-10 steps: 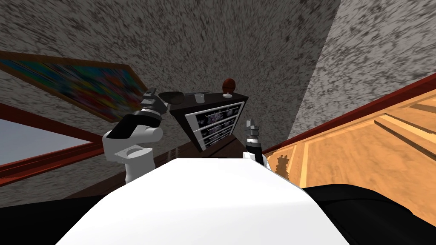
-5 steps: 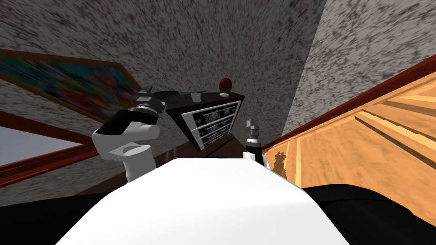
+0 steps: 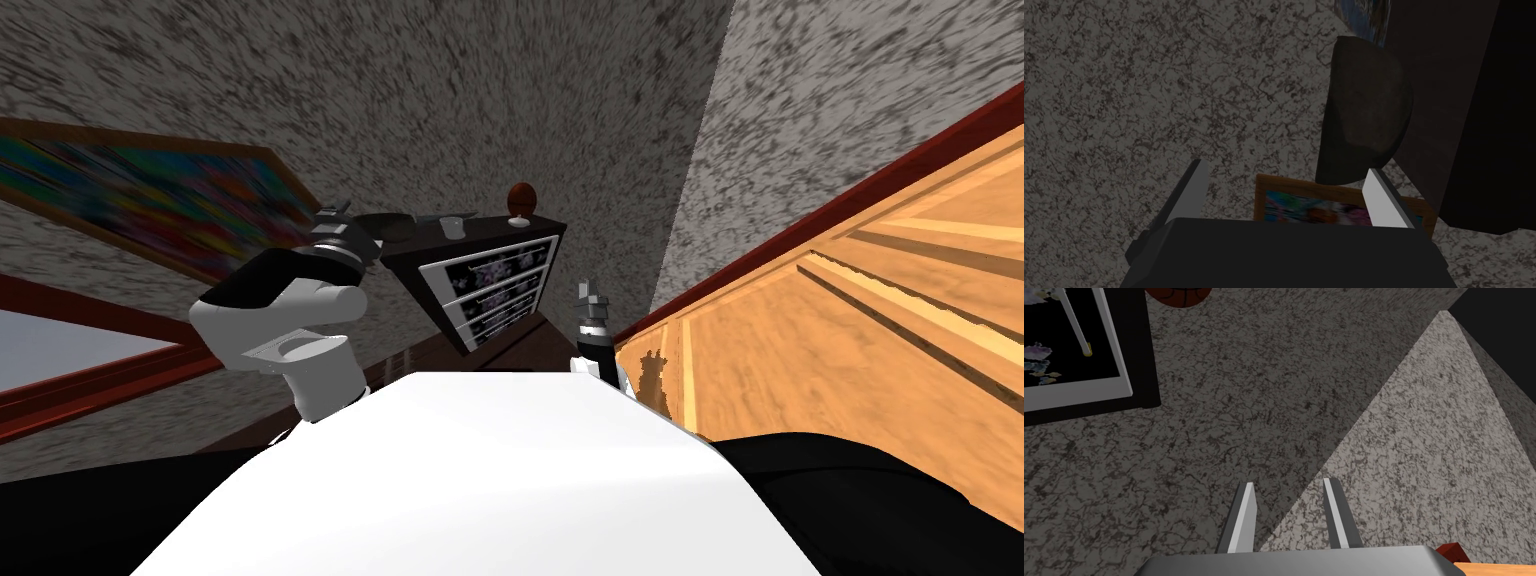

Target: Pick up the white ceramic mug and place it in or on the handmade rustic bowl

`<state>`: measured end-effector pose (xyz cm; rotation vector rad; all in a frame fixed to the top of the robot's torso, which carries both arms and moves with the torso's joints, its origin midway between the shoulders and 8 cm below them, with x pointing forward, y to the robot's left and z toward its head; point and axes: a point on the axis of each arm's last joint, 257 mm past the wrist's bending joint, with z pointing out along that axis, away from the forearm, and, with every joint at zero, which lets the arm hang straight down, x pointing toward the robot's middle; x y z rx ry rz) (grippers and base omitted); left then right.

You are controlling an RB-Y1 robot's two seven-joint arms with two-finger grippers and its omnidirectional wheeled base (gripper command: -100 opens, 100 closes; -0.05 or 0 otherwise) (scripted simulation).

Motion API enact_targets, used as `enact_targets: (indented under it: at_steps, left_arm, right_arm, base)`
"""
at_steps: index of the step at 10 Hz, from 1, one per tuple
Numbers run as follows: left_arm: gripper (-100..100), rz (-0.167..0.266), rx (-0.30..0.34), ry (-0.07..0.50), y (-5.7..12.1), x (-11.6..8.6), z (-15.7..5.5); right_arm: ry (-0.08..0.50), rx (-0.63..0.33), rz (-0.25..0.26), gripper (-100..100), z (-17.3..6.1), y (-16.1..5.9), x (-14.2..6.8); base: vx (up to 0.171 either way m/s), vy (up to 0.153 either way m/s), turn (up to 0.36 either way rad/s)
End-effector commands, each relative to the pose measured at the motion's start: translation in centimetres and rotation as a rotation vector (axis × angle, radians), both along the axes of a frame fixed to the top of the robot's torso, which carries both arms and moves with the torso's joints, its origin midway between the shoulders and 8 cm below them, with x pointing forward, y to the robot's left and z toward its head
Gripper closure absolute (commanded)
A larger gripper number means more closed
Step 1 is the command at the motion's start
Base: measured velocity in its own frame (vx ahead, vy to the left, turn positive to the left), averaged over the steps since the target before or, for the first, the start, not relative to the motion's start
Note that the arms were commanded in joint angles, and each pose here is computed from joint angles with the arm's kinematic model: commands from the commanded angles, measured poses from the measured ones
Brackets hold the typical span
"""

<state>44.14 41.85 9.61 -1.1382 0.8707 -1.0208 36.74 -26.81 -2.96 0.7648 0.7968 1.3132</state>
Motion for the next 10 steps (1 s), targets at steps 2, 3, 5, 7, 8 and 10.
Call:
enact_targets:
  at_steps: [2, 3, 5, 7, 8, 10]
  left_arm:
    - [-100, 0.015, -0.026, 0.023, 0.5, -0.1, -0.2]
    - [-100, 0.026, -0.045, 0.033, 1.0, -0.2, -0.2]
    - [-100, 0.038, -0.067, 0.051, 1.5, -0.2, -0.3]
    - [-100, 0.055, -0.103, 0.062, 2.3, -0.5, 0.0]
    - [-100, 0.059, -0.110, 0.077, 2.4, -0.5, -0.4]
    - [-100, 0.068, -0.131, 0.090, 2.8, -0.6, -0.5]
  right_arm:
    - [0.000, 0.000, 0.000, 0, 0.0, 0.0, 0.0]
    - [0.000, 0.000, 0.000, 0, 0.0, 0.0, 0.0]
    - [0.000, 0.000, 0.000, 0, 0.0, 0.0, 0.0]
    - [0.000, 0.000, 0.000, 0, 0.0, 0.0, 0.0]
    - [0.000, 0.000, 0.000, 0, 0.0, 0.0, 0.0]
    - [0.000, 0.000, 0.000, 0, 0.0, 0.0, 0.0]
  base:
    - [-0.027, -0.033, -0.033]
    - [-0.027, -0.037, -0.041]
    - [-0.031, -0.056, -0.066]
    - [-0.026, -0.047, -0.057]
    - [-0.013, -0.045, -0.007]
    - [-0.008, -0.042, -0.032]
